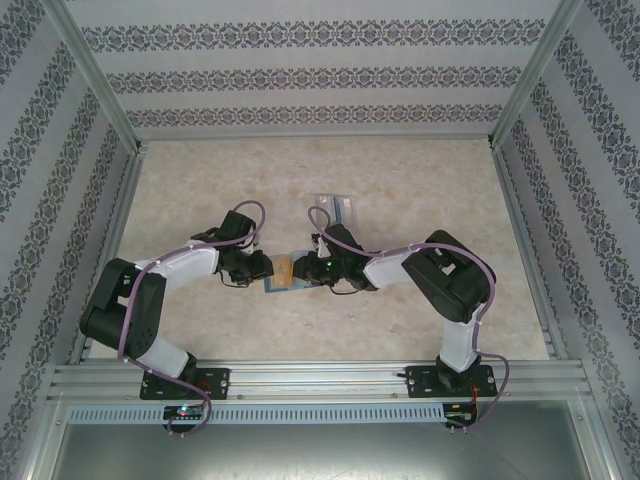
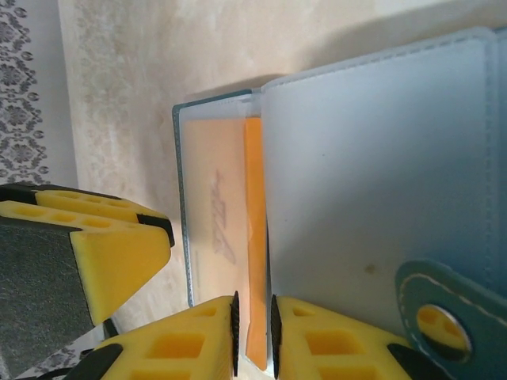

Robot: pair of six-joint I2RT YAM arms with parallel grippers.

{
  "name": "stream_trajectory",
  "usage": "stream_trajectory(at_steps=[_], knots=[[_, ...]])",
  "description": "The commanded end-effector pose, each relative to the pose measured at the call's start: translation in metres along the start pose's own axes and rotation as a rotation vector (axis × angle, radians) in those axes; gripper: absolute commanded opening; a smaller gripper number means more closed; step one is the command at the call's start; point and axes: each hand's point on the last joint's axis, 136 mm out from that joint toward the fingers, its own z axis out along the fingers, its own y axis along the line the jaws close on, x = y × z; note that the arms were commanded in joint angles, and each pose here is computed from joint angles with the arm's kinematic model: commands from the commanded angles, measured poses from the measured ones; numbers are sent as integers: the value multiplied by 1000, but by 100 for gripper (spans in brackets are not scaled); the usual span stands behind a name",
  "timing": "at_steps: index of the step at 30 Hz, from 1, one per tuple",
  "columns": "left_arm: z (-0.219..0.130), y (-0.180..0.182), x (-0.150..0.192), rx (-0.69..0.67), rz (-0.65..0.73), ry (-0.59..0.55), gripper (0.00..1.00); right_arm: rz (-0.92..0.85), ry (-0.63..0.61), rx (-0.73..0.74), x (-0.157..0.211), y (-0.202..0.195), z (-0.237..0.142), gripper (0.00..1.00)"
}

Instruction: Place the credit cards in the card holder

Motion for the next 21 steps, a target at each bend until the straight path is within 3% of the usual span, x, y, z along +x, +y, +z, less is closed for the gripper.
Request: stream_trajectory(at_steps=[1,15,21], knots=[[7,10,-2,-18,-11,-10,24,-36,6,88,1,-11,7,20],[17,15,-2,-30,-13,5,15,-72,28,224,7,-16,18,19],[16,13,-2,-18,-14,5,15,-96,38,226,8,-12,22,14]])
